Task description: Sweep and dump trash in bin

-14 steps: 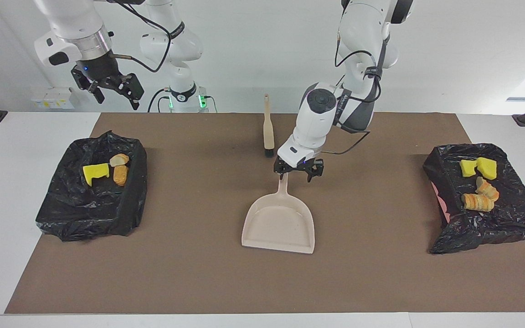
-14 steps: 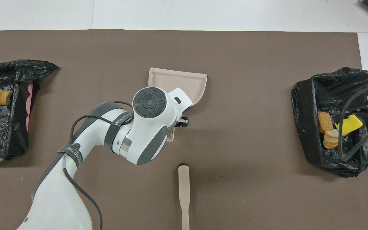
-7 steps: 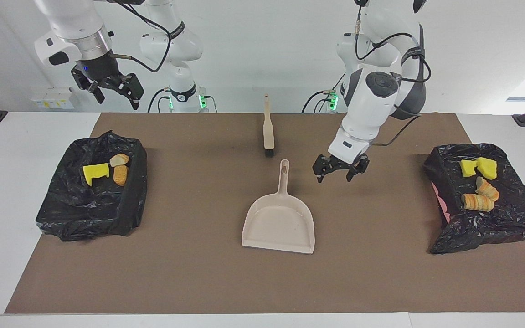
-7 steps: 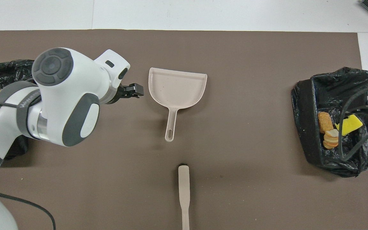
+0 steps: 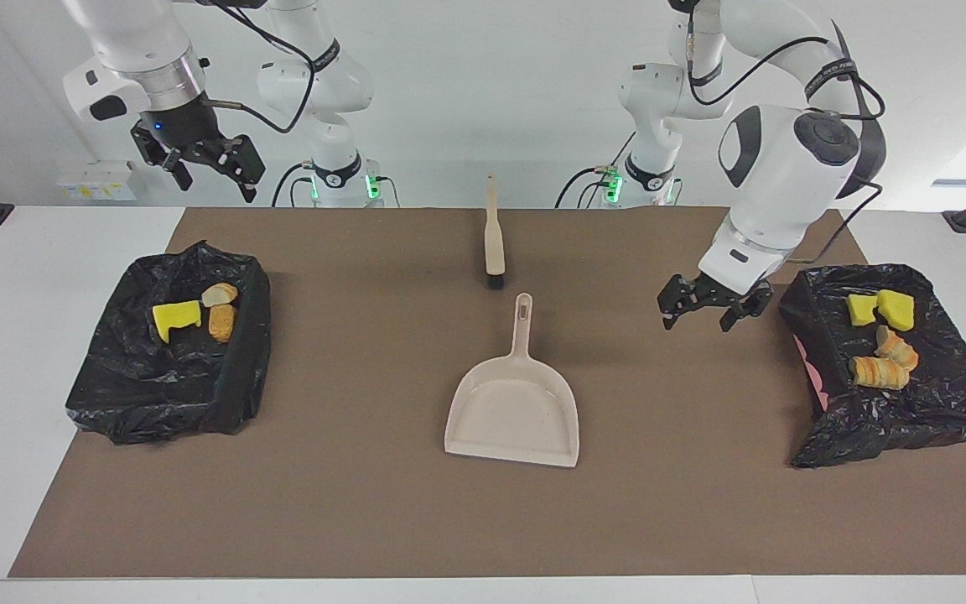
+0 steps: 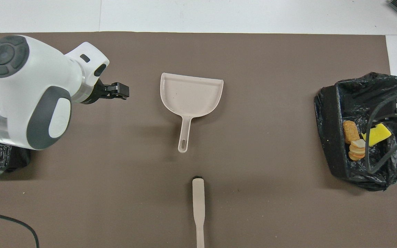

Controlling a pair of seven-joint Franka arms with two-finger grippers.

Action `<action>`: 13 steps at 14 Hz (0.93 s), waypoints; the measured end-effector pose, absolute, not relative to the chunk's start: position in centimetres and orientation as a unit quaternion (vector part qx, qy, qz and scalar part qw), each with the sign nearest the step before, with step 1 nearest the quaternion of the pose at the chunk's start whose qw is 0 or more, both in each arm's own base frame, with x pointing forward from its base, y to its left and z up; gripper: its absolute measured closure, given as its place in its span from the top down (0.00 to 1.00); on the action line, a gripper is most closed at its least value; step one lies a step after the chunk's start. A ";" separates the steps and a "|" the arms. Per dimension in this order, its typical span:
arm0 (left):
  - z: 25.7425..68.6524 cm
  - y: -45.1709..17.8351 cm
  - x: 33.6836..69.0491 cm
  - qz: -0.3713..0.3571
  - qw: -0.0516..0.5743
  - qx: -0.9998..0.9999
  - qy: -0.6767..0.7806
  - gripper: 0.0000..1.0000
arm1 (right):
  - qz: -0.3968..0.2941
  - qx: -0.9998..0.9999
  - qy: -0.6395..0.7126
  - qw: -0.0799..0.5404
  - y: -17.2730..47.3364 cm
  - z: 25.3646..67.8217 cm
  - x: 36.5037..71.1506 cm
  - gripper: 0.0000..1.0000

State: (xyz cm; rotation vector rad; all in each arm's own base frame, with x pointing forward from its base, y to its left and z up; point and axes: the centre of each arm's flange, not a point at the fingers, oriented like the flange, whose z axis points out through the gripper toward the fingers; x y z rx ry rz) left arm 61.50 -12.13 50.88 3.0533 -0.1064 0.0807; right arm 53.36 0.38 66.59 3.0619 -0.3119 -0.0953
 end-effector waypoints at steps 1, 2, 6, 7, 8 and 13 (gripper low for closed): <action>50.9 -10.4 61.6 0.019 0.041 0.998 -0.038 1.00 | -0.031 0.994 -0.101 0.031 0.4 66.6 53.4 1.00; 50.8 -8.6 61.7 0.009 0.040 0.998 -0.044 1.00 | -0.031 0.994 -0.101 0.031 0.4 66.6 53.4 1.00; 51.5 -2.2 61.8 -0.009 0.039 0.997 -0.070 1.00 | -0.031 0.994 -0.101 0.031 0.4 66.6 53.4 1.00; 52.3 -1.5 61.8 -0.006 0.040 0.997 -0.069 1.00 | -0.031 0.994 -0.101 0.031 0.4 66.6 53.4 1.00; 53.2 -1.3 61.8 -0.001 0.040 0.997 -0.067 1.00 | -0.031 0.994 -0.101 0.031 0.4 66.6 53.4 1.00; 57.4 -1.1 60.3 0.022 0.039 0.998 -0.033 1.00 | -0.031 0.994 -0.101 0.031 0.4 66.6 53.4 1.00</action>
